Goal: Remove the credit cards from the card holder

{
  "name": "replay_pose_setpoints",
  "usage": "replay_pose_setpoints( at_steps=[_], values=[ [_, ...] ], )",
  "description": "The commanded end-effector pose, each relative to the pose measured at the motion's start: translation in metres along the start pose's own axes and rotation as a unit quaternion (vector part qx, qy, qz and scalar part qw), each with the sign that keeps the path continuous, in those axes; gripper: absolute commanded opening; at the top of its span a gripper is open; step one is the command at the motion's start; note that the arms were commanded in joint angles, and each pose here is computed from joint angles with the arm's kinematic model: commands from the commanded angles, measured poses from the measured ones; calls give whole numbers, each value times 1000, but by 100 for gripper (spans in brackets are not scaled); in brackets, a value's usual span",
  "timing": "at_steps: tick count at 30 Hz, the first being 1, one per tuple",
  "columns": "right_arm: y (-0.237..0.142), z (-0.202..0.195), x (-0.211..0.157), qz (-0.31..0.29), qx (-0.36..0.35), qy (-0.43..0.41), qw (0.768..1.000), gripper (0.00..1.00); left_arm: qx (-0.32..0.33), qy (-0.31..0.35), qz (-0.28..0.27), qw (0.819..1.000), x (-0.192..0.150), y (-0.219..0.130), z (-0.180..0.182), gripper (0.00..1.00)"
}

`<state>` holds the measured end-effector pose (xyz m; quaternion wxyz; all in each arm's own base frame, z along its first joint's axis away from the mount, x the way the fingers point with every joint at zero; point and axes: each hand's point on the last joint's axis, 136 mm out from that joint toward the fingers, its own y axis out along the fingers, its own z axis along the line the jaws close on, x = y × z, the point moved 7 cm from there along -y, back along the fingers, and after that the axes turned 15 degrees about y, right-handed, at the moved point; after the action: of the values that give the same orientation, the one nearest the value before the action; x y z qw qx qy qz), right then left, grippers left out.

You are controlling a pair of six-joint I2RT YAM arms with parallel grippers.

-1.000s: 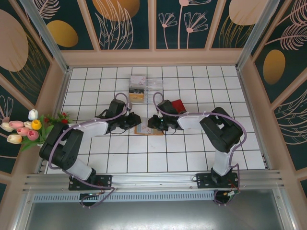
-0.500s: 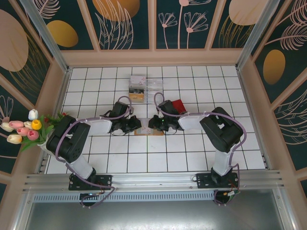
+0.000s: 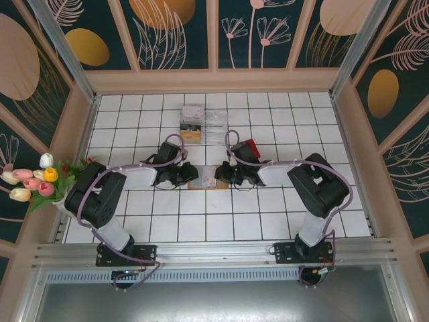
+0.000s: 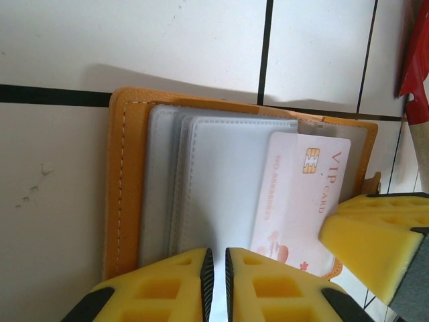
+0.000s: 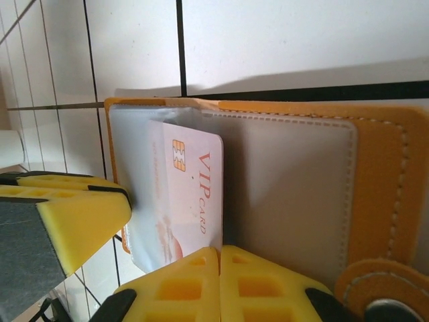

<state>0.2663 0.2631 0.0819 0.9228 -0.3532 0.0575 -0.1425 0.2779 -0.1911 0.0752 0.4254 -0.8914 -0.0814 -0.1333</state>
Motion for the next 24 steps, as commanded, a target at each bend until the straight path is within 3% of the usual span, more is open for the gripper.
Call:
replay_pose_setpoints(
  at_steps=[1,10,18,24],
  values=[
    [-5,4,-1,5,16,-11,1000,9,66,-23,29,997,-18,3,25,18],
    [8,4,1,26,24,-1,999,23,53,-16,33,998,-18,5,22,17],
    [18,-1,1,36,25,9,999,23,60,-25,44,997,-23,11,29,17],
    [14,-3,3,28,27,11,999,15,65,-26,38,997,-21,9,28,17]
  ],
)
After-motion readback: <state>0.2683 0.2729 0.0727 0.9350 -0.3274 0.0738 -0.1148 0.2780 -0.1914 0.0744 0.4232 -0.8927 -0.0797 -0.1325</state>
